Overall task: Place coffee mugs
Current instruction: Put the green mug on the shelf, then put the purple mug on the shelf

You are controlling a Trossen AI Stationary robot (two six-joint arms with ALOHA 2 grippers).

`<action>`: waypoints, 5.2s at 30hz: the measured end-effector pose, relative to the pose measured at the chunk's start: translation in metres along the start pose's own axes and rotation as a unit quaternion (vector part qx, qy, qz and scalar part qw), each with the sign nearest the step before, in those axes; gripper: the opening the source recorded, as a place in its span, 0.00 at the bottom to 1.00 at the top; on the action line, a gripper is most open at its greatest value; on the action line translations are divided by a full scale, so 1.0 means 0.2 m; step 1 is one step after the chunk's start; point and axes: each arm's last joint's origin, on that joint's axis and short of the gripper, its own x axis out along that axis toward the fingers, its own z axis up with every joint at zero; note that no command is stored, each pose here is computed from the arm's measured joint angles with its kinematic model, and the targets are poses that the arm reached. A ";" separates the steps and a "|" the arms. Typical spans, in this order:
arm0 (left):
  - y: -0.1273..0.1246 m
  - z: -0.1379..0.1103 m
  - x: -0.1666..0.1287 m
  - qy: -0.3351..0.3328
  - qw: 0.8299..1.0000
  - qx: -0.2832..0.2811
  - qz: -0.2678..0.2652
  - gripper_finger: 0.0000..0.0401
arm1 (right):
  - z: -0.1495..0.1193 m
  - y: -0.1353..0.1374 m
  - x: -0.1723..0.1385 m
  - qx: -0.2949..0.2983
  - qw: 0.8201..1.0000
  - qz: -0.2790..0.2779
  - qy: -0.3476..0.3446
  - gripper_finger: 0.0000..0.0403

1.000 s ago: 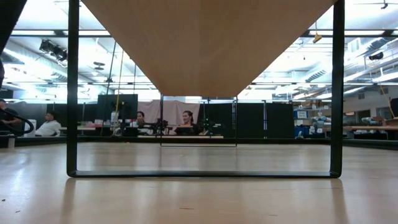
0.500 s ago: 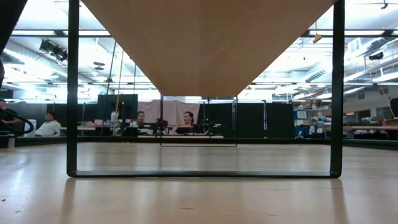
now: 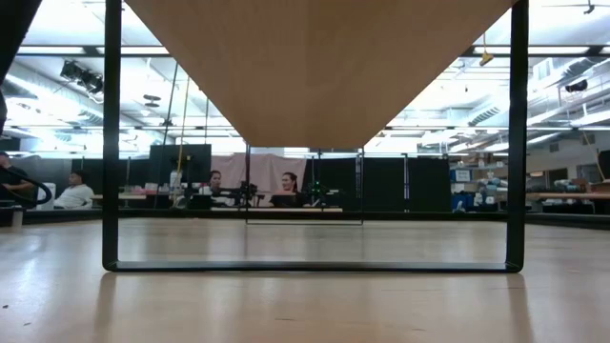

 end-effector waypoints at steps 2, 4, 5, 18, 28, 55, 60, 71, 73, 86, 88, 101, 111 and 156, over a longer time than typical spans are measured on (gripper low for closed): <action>0.00 0.00 0.00 0.000 1.000 -0.006 0.000 0.14 | 0.00 0.00 0.00 0.000 1.000 0.000 0.000 0.41; 0.00 0.00 0.00 0.000 1.000 -0.015 0.000 0.14 | 0.00 0.00 0.00 0.000 1.000 0.000 0.000 0.41; 0.00 0.00 0.00 0.000 1.000 -0.015 -0.001 0.15 | 0.00 0.00 0.00 0.000 1.000 0.000 0.000 0.41; 0.00 0.00 0.00 -0.005 1.000 -0.014 0.001 0.36 | 0.00 0.00 0.00 0.000 1.000 0.000 0.000 0.41; -0.01 0.01 -0.01 -0.009 1.000 -0.001 -0.007 0.38 | 0.00 0.00 0.00 -0.001 1.000 0.000 0.000 0.41; 0.03 -0.38 -0.73 -0.028 0.997 0.047 0.053 0.38 | 0.00 0.00 0.00 -0.002 1.000 0.000 0.000 0.41; 0.01 -0.47 -0.80 -0.062 0.992 0.082 0.072 0.38 | 0.00 0.00 0.00 -0.002 1.000 0.000 0.000 0.41; 0.16 -0.72 -0.61 0.028 0.983 0.088 0.160 0.38 | 0.00 0.00 0.00 -0.002 1.000 0.000 0.000 0.41; 0.22 -0.77 -0.57 0.049 0.980 0.080 0.177 0.38 | 0.00 0.00 0.00 -0.002 1.000 0.000 0.000 0.41; 0.46 -1.02 -0.36 0.129 0.977 0.029 0.169 0.38 | 0.00 0.00 0.00 -0.002 1.000 0.000 0.000 0.41; 0.47 -1.04 -0.31 0.129 0.978 0.027 0.160 0.38 | 0.00 0.00 0.00 -0.002 1.000 0.000 0.000 0.41; 0.48 -1.24 -0.06 0.183 0.979 0.039 0.084 0.38 | 0.00 0.00 0.00 0.009 1.000 0.000 0.000 0.41; 0.50 -1.32 0.00 0.191 0.976 0.045 0.090 0.38 | 0.00 0.00 0.00 0.008 1.000 0.000 -0.001 0.41; 0.59 -1.41 0.17 0.164 0.985 -0.006 0.062 0.08 | 0.00 0.00 0.00 0.008 1.000 0.000 -0.001 0.41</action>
